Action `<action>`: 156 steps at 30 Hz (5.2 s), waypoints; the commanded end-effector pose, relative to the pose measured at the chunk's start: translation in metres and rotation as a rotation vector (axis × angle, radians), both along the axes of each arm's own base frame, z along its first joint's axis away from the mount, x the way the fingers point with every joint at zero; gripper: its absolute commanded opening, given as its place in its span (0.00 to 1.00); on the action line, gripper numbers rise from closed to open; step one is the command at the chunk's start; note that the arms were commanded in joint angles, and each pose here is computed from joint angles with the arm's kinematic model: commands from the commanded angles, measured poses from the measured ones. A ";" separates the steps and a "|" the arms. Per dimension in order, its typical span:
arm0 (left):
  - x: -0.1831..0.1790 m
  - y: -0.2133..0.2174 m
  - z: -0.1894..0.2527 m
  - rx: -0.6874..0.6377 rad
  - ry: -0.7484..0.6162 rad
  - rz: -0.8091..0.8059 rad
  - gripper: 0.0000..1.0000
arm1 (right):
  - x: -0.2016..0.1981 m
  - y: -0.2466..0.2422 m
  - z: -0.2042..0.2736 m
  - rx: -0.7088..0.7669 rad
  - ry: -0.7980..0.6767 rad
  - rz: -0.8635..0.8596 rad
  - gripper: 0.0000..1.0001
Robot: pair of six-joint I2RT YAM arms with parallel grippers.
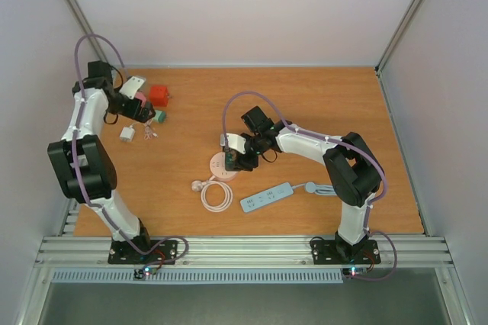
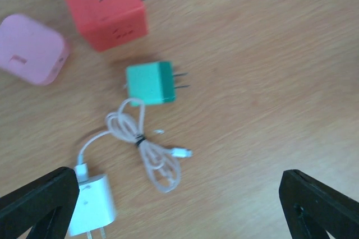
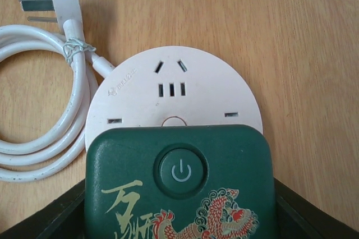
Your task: Pull the plug off the socket
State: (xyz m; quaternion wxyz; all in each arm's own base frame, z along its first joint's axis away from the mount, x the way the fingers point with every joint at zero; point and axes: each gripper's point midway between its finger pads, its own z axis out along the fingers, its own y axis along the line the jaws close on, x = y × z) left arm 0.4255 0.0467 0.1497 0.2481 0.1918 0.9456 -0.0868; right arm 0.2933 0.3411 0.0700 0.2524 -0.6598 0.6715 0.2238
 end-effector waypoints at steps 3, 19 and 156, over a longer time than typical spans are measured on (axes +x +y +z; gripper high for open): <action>-0.013 -0.045 0.023 -0.225 -0.041 -0.064 1.00 | 0.008 -0.003 0.009 -0.011 0.021 -0.050 0.71; -0.104 -0.193 -0.046 -0.429 0.248 -0.222 0.81 | 0.001 0.007 0.018 0.017 0.036 0.013 0.76; -0.089 -0.237 -0.018 -0.372 -0.163 -0.312 0.64 | -0.014 0.007 0.030 0.044 0.092 -0.207 0.02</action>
